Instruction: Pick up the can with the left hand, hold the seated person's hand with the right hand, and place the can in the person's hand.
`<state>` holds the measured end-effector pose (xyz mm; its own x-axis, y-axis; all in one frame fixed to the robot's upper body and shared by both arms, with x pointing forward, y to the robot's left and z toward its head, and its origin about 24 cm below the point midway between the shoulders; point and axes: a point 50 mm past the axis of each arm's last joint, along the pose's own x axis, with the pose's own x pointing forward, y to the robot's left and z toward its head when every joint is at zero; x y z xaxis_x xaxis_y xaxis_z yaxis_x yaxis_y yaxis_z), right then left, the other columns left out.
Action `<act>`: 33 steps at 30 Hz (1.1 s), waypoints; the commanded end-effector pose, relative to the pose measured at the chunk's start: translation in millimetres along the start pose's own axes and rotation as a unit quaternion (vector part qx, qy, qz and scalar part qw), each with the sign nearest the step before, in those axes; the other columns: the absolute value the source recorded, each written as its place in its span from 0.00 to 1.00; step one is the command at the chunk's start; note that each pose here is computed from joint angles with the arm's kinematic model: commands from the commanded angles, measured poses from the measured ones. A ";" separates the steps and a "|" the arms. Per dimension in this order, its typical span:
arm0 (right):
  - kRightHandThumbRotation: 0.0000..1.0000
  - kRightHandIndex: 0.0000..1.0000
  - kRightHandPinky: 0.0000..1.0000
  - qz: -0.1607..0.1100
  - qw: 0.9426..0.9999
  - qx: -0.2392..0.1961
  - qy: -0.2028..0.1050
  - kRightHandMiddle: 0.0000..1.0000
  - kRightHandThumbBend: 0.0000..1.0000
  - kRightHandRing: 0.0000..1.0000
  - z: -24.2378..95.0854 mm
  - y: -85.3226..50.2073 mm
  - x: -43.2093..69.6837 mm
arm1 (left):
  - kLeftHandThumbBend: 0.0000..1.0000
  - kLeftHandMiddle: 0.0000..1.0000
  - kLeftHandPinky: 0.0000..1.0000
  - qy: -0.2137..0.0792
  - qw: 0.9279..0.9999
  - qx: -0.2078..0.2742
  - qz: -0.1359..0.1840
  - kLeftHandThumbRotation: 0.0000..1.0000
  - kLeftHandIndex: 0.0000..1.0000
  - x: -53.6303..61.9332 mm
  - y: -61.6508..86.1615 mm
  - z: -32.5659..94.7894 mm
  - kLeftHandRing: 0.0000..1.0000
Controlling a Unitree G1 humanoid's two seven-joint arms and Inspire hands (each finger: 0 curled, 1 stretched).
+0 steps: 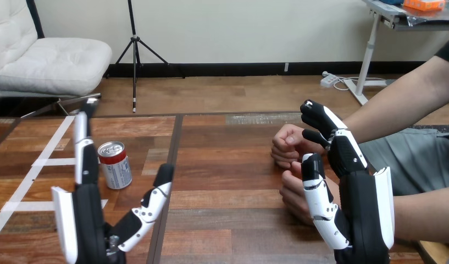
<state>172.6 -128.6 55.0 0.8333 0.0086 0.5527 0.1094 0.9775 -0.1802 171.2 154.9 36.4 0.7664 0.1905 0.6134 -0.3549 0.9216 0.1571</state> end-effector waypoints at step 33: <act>0.73 0.84 0.81 -0.002 1.000 0.004 -0.026 0.85 0.26 0.86 2.2 0.4 11.7 | 0.66 0.96 0.97 0.003 0.993 0.109 0.039 0.10 0.93 41.7 6.9 -18.5 0.96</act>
<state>172.6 -128.8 54.7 0.8346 0.0196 0.5505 0.1014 0.9768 -0.1885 192.0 175.0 35.1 0.7624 0.2874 0.5798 -0.5189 0.8068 0.2824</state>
